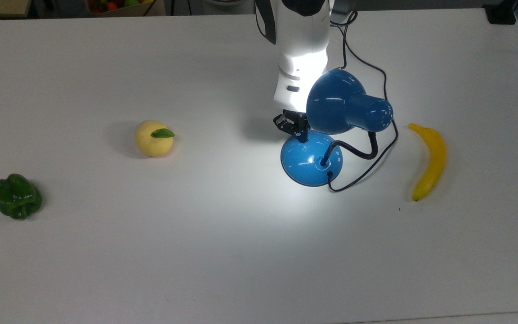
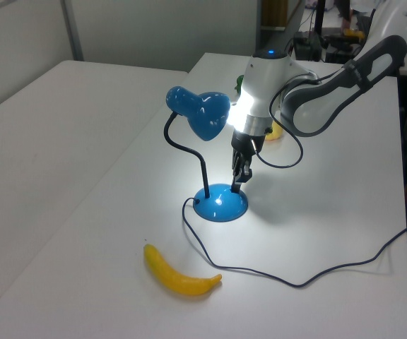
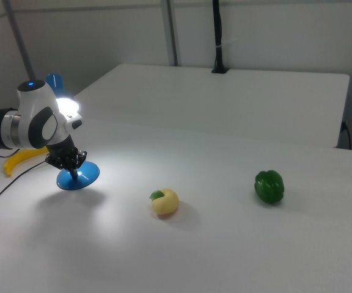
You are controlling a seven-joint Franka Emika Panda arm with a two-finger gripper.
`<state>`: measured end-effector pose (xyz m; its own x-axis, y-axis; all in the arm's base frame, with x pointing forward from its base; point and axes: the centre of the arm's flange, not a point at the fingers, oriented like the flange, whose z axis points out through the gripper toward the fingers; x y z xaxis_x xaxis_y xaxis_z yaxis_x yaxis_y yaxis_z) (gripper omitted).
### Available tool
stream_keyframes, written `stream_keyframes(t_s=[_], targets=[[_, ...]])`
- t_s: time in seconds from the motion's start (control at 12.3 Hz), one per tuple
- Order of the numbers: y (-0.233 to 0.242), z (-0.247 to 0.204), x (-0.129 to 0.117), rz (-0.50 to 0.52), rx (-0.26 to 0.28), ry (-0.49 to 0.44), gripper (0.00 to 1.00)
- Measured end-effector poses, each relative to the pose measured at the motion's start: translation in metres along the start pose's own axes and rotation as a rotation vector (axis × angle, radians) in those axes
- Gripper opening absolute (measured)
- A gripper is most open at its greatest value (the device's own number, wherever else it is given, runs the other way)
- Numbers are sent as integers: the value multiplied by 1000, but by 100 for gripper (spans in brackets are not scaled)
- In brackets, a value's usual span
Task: Turn off lamp
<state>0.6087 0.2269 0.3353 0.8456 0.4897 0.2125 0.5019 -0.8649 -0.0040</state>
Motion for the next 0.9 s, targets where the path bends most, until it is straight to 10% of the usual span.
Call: stream_keyframes(t_s=[0.9], targets=[[0, 16, -28, 7, 29, -214, 1]])
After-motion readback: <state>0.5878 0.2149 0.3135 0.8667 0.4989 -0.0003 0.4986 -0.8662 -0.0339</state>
